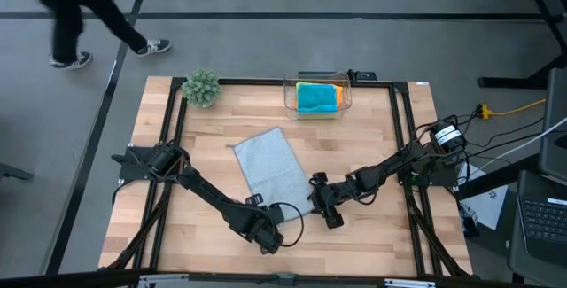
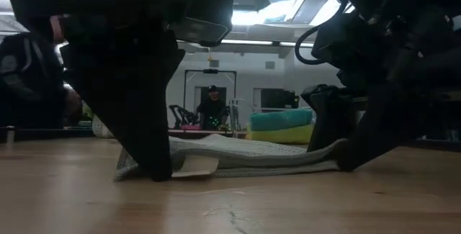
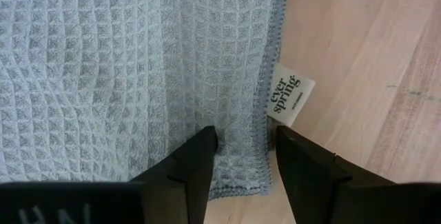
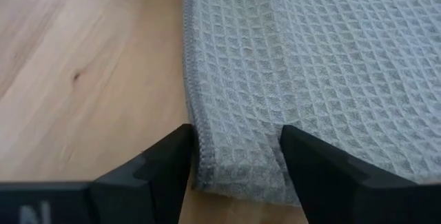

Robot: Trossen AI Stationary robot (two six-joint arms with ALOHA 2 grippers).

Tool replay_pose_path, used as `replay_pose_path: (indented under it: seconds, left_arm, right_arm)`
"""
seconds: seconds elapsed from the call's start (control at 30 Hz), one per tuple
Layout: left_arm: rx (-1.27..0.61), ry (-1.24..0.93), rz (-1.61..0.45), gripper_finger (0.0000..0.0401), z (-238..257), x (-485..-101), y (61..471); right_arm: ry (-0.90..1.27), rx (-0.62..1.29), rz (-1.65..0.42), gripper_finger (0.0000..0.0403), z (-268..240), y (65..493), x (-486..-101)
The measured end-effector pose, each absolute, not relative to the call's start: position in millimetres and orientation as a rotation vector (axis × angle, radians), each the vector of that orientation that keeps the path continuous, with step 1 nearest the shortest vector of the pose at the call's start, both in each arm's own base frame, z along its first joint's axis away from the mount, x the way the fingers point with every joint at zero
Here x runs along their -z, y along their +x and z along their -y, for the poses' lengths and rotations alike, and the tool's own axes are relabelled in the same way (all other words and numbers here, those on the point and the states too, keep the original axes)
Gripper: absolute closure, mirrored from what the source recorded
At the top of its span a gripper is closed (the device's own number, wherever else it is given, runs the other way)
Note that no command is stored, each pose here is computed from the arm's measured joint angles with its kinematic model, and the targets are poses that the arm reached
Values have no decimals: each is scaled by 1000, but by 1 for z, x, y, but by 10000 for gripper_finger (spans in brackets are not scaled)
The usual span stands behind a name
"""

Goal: Fold microfiber towels
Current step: Fold the gray microfiber cloth

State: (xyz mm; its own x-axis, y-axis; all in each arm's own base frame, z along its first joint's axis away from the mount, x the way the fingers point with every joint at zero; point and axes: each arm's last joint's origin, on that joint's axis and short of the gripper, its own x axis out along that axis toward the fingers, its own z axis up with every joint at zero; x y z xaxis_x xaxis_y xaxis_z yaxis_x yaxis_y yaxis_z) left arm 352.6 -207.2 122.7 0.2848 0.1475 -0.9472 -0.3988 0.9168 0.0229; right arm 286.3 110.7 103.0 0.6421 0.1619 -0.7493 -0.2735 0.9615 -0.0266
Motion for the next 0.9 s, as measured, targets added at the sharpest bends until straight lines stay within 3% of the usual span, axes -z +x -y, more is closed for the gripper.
replay_pose_path:
  seconds: [0.2,0.57,0.9]
  left_arm:
    - [-387,-218,-1217,277,206,-123,352]
    - [-417,-182,-1190,395,206,-122,351]
    - [-387,-190,-1161,401,221,-144,362]
  right_arm:
    - [-154,-239,-837,233,-110,286,-103]
    - [-140,-215,-839,386,-109,287,-103]
    - [-148,-223,-821,392,-115,281,-112]
